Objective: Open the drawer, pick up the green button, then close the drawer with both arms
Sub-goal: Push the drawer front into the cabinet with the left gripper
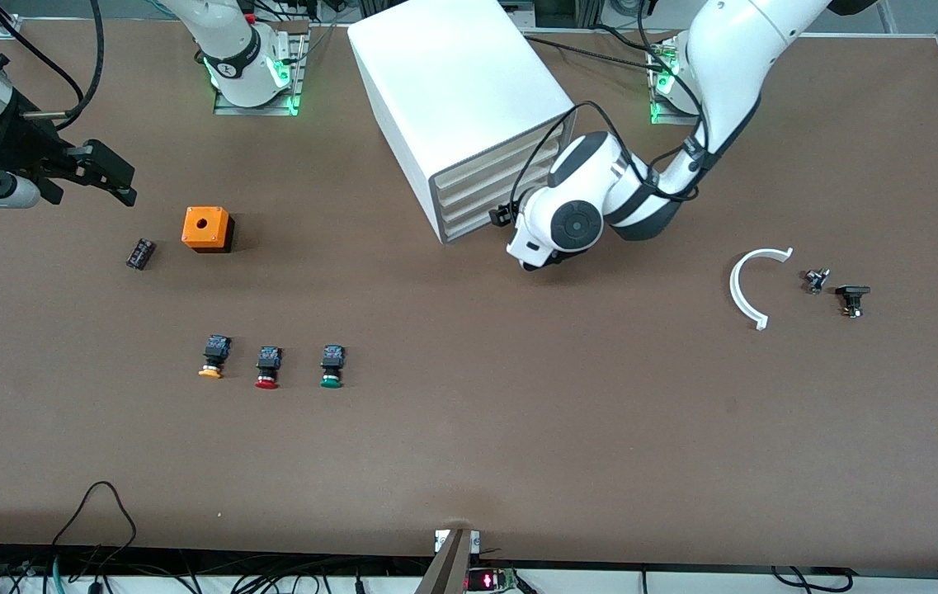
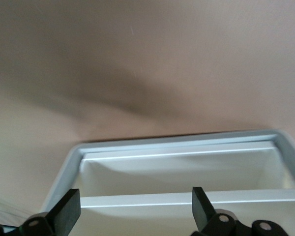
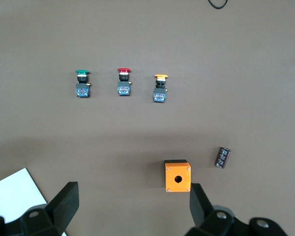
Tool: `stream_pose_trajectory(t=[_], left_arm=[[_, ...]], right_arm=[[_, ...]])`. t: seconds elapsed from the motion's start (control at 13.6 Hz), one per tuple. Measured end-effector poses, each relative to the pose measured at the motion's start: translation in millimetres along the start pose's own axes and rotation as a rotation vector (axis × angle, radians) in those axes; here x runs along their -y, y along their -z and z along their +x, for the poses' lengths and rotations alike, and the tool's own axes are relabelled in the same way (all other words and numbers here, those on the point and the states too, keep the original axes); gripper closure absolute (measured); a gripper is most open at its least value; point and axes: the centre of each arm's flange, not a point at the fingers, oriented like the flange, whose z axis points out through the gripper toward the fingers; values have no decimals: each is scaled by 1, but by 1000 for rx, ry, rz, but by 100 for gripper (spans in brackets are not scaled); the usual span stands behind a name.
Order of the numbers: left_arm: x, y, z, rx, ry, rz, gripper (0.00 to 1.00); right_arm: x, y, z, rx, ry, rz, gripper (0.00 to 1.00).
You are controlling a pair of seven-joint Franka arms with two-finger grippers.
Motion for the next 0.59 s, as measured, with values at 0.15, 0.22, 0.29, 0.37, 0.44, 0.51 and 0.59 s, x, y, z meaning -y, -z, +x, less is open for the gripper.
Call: stream_pose_trajectory(t=[0.15,0.22,0.29,0.37,0.44,0.51,0.59], left_arm=[[9,47,14,-83,-14,40,0],[12,64,18,-120,-22,53,0],[14,74,19,-142,-35,61,0],[15,80,21,-150,-47,61,0],[16,81,22,-152,-55,61,0],[16,81,23,-152,-57,61,0],[17,82,24,-152,-57,60,0]], right_arm=[[1,1,0,-2,1,0,0],[1,1,0,-2,2,0,0],[1,1,0,-3,2,1,0],[1,1,0,-3,3,1,0],[1,1,0,-3,3,1,0],[1,1,0,-3,3,1,0],[1,1,0,-2,3,1,0]])
